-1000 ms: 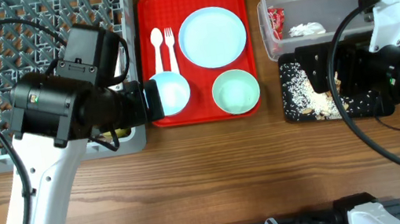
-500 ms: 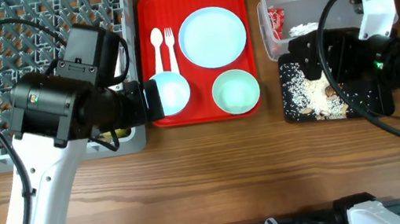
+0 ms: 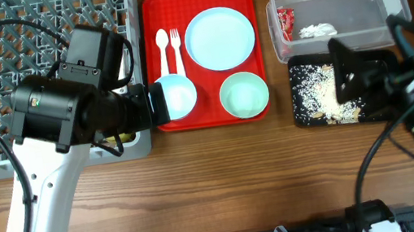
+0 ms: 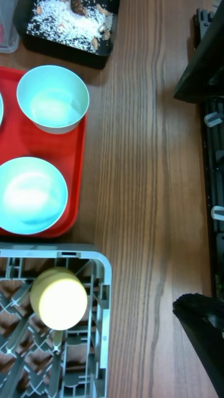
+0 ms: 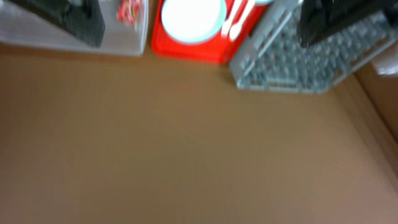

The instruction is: Sort waste into correct bins and load items into the dishwasher rack

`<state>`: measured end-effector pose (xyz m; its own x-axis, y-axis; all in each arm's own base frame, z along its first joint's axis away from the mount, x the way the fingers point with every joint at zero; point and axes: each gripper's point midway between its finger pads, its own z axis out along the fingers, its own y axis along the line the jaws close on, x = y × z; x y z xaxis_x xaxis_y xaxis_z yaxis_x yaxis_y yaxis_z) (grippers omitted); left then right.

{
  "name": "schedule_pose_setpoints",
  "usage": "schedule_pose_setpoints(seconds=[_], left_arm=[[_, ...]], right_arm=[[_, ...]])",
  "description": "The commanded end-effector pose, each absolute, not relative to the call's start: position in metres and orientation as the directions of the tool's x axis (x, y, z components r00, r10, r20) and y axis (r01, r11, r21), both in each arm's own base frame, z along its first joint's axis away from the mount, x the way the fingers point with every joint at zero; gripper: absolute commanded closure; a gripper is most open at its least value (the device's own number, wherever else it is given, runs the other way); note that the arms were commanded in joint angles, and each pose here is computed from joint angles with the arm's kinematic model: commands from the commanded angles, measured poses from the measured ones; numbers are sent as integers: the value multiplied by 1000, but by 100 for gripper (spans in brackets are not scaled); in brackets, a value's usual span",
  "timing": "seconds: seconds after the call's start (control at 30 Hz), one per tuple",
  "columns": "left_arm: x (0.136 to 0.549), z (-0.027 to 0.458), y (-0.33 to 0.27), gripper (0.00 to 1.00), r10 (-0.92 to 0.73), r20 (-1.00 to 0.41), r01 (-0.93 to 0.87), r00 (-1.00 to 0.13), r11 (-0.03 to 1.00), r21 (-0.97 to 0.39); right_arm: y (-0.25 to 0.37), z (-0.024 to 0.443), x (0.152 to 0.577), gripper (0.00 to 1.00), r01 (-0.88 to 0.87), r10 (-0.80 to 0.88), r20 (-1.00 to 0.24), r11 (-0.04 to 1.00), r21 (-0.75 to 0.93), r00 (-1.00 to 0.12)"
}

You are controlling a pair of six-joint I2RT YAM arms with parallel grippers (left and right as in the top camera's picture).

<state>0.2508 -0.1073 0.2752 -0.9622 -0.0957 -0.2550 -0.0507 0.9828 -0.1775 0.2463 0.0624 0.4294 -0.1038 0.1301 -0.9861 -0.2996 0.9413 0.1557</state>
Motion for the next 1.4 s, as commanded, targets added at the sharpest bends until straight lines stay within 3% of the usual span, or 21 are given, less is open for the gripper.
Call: schedule_pose_setpoints(seconds=[0.0, 0.17, 0.6, 0.83, 1.37], left_arm=[[249, 278, -105, 0, -109, -266, -62, -958, 982, -177], [249, 278, -105, 0, -109, -267, -62, -958, 982, -177], [249, 278, -105, 0, -109, -267, -62, -958, 982, -177], [249, 278, -105, 0, -109, -266, -62, -958, 982, -177], [249, 278, -105, 0, -109, -267, -62, -958, 982, -177]], right_arm=[[59, 355, 250, 0, -274, 105, -983, 951, 143, -150], [55, 283, 245, 0, -255, 107, -985, 957, 139, -136], [51, 195, 236, 0, -248, 116, -992, 960, 127, -58], [51, 181, 241, 0, -255, 122, -993, 960, 120, -7], [51, 178, 241, 0, -254, 121, -993, 960, 121, -16]])
